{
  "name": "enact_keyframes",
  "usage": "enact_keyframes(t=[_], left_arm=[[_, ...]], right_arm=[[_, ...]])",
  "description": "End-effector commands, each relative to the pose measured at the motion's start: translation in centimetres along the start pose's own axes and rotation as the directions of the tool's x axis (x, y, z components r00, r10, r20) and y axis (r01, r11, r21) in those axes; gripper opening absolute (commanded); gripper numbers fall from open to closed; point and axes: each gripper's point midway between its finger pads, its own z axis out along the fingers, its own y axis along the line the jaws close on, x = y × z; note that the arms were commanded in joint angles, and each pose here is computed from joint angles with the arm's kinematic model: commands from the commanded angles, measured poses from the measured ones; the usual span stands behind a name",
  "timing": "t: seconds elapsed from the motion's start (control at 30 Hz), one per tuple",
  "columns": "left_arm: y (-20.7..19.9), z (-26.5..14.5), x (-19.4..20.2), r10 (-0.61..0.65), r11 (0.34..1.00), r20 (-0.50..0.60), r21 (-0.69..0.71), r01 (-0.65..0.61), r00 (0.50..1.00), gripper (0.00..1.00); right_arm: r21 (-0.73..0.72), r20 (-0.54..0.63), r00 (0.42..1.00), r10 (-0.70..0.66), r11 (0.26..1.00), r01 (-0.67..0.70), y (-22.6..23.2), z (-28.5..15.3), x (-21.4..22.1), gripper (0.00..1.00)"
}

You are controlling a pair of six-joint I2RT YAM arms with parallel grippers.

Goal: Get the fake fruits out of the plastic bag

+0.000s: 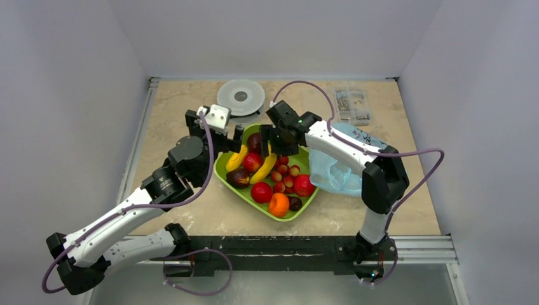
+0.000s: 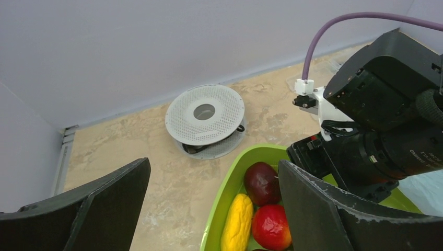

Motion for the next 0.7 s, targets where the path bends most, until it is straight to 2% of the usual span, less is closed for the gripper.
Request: enact_keyframes(t=[0.0, 0.07, 0.17, 0.27, 0.4, 0.5, 0.57, 0.63, 0.67], left_arm=[[-1.2, -0.2, -0.4, -0.052, 0.996, 0.011, 0.069, 0.051, 0.999, 0.94], [-2.3, -0.2, -0.3, -0.066, 0.990, 0.007, 0.126, 0.064, 0.998, 0.95], [-6.5, -0.5, -0.3, -0.063, 0.944, 0.001, 0.325, 0.059, 0.998, 0.95], [-11.6, -1.2, 0.2, -0.089, 0.849, -0.065, 0.516, 0.110, 0.994, 0.95], [-18.0, -2.1, 1.0, -0.070, 0.736, -0.080, 0.669, 0.106, 0.994, 0.96], [-21.6, -2.6, 1.3, -0.058, 0.693, -0.043, 0.718, 0.071, 0.997, 1.00], [-23.5, -2.6, 1.7, -0.058, 0.677, -0.045, 0.732, 0.073, 0.997, 1.00], [-25.5, -2.5, 2.1, -0.038, 0.678, -0.022, 0.734, 0.042, 0.999, 1.00], [-26.7, -2.7, 2.1, -0.020, 0.677, 0.005, 0.736, 0.010, 1.000, 1.00]], right_arm=[[-0.045, 0.145, 0.989, -0.003, 0.999, 0.009, 1.1, -4.7, -3.1, 0.74], [-0.058, 0.202, 0.979, 0.009, 0.998, 0.002, 1.1, -8.0, -4.1, 0.76], [0.026, 0.367, 0.930, 0.036, 0.998, -0.049, -1.7, -14.2, -6.2, 0.80], [0.140, 0.491, 0.864, 0.111, 0.969, -0.203, -7.7, -19.6, -6.7, 0.80], [0.207, 0.622, 0.733, 0.275, 0.845, -0.493, -18.1, -24.1, -4.4, 0.78], [0.268, 0.673, 0.657, 0.339, 0.716, -0.644, -23.7, -25.0, -0.8, 0.73], [0.337, 0.632, 0.672, 0.386, 0.644, -0.687, -26.3, -22.9, 1.9, 0.72], [0.347, 0.553, 0.686, 0.473, 0.618, -0.705, -27.7, -19.8, 3.9, 0.68], [0.328, 0.519, 0.681, 0.517, 0.615, -0.717, -28.3, -18.5, 4.7, 0.64]])
